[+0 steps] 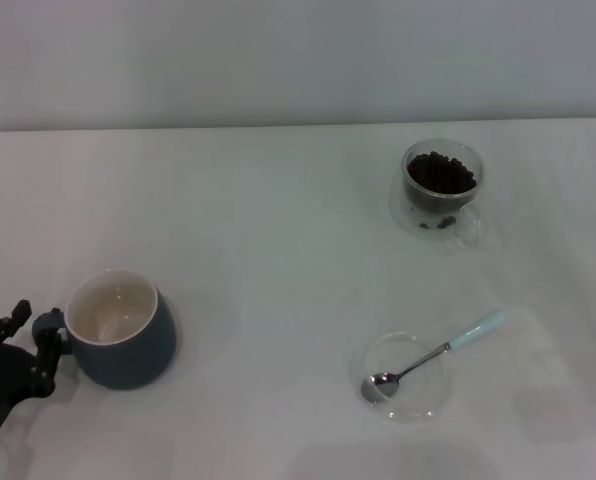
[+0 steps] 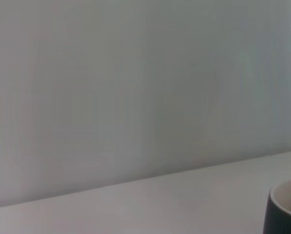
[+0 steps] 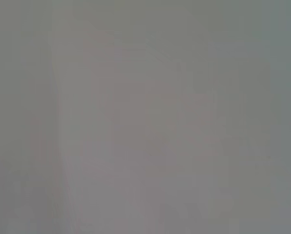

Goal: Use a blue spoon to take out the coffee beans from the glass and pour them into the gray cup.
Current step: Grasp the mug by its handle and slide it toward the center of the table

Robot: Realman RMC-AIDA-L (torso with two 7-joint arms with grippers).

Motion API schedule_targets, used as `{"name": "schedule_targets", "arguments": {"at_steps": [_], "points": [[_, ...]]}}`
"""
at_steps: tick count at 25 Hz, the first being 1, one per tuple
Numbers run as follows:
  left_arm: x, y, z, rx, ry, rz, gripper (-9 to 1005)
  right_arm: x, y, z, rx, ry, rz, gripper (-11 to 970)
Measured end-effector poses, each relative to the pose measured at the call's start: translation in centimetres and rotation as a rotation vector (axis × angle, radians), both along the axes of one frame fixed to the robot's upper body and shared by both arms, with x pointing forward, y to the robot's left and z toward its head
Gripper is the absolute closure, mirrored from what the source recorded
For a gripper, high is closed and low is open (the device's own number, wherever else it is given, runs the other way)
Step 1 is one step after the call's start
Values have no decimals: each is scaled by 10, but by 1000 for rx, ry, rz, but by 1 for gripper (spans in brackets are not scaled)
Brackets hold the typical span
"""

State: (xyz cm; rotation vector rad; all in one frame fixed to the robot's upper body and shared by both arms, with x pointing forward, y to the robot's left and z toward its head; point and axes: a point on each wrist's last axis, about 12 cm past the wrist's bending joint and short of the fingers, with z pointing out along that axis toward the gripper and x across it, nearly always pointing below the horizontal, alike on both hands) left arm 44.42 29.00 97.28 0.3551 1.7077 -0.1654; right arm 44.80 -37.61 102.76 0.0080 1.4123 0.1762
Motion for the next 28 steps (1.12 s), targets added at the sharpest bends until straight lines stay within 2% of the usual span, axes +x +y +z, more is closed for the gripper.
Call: {"name": "schedule_targets", "arguments": {"at_steps": [4, 12, 18, 23, 28], "points": [[3, -2, 1, -2, -4, -7, 645, 1, 0, 0, 0, -2, -2, 87], [11, -12, 5, -20, -23, -30, 869, 3, 0, 1, -7, -4, -3, 88], [20, -22, 8, 2, -43, -61, 886, 3, -1, 2, -8, -12, -9, 88], [34, -44, 12, 59, -69, -121, 886, 0, -4, 2, -11, -12, -19, 88], [50, -65, 16, 66, -54, -178, 885, 0, -6, 3, -15, -15, -22, 88]]}}
